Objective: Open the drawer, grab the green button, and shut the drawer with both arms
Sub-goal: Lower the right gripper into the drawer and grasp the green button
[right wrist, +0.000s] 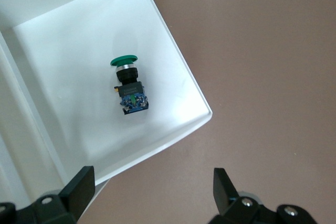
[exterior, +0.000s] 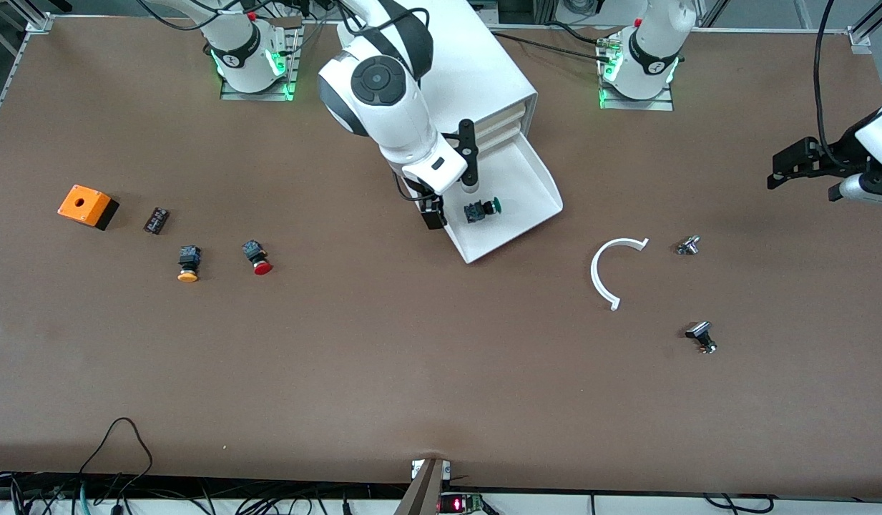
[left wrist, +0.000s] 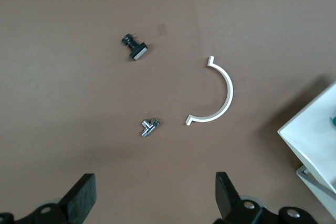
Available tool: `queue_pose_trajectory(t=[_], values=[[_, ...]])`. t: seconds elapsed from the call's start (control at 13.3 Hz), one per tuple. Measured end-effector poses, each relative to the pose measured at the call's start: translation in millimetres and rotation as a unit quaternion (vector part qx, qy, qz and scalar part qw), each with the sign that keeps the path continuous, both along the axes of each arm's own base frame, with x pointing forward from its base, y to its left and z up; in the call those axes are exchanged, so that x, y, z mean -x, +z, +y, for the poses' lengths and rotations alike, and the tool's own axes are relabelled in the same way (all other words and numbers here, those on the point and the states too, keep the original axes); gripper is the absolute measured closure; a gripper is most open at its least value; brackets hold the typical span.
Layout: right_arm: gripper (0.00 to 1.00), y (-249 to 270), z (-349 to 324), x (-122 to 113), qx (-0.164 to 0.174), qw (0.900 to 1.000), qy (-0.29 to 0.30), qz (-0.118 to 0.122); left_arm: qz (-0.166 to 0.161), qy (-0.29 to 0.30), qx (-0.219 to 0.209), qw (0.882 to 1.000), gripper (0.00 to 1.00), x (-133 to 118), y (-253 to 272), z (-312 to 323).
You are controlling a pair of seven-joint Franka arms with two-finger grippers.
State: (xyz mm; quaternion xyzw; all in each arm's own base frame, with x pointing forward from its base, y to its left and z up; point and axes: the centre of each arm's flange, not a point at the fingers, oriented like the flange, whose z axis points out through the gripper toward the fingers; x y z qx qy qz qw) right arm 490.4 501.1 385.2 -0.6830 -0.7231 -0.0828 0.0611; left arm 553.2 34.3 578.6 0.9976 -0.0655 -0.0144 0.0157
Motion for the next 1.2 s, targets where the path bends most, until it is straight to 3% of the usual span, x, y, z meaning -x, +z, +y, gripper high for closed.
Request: queue_pose_trajectory(t=[0.3, 0.6, 1.2], values=[[0.00, -32, 29, 21, 0.017, 1.000, 0.023, -0.013, 0.005, 0.000, -0.033, 0.999, 0.00, -3, -5, -12], [0.00, -67, 51, 33, 0.015, 0.999, 0.034, -0.020, 0.003, -0.001, -0.033, 0.999, 0.00, -4, -4, -14], [0.00, -113, 72, 51, 0.050, 0.998, 0.032, -0.025, 0.001, -0.001, -0.033, 0.999, 0.00, -4, -2, -14]])
